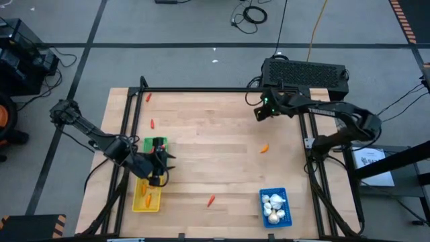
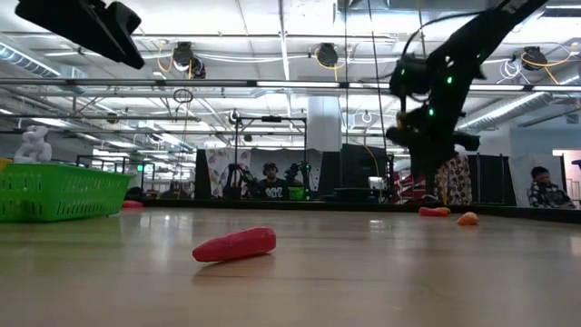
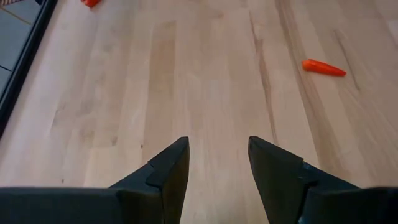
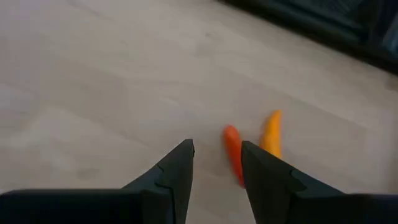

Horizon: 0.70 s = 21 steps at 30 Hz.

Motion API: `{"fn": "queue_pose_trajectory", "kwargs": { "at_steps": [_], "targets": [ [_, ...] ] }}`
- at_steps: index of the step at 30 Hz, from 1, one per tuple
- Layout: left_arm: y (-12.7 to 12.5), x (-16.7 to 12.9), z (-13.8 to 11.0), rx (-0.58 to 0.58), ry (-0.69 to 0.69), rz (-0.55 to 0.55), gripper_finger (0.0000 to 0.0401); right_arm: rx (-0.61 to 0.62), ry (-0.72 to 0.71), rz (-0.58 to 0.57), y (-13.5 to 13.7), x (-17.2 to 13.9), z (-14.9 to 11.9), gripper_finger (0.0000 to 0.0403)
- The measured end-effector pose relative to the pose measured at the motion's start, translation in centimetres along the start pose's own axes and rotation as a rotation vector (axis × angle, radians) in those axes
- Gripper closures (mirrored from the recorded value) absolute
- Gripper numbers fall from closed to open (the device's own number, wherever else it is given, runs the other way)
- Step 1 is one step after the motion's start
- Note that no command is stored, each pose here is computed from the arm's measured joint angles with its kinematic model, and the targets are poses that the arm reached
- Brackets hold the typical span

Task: Sort produce into baskets
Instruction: Put the red chili pepper into the yellow bin

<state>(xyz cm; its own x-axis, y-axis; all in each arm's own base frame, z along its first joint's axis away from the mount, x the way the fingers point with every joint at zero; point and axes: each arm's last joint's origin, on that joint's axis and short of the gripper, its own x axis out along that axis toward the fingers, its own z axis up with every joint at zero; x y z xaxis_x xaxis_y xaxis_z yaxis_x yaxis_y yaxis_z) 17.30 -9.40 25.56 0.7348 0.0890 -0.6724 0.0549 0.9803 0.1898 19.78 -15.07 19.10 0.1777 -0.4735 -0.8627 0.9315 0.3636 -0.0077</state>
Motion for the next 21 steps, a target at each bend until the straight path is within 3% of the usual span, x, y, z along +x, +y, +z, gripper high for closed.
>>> {"fn": "queue_pose_trajectory", "kwargs": {
  "at_steps": [11, 21],
  "targets": [
    [0.4, 0.2, 0.1, 0.0, 0.007, -0.005, 0.0228, -0.085, 0.171, -0.105, -0.7, 4.9, -0.7, 0.0277],
    [0.5, 0.3, 0.2, -0.004, 0.005, -0.014, 0.0228, -0.095, 0.228, -0.032, -1.1, 5.4, -0.7, 0.0277]
  ]
}}
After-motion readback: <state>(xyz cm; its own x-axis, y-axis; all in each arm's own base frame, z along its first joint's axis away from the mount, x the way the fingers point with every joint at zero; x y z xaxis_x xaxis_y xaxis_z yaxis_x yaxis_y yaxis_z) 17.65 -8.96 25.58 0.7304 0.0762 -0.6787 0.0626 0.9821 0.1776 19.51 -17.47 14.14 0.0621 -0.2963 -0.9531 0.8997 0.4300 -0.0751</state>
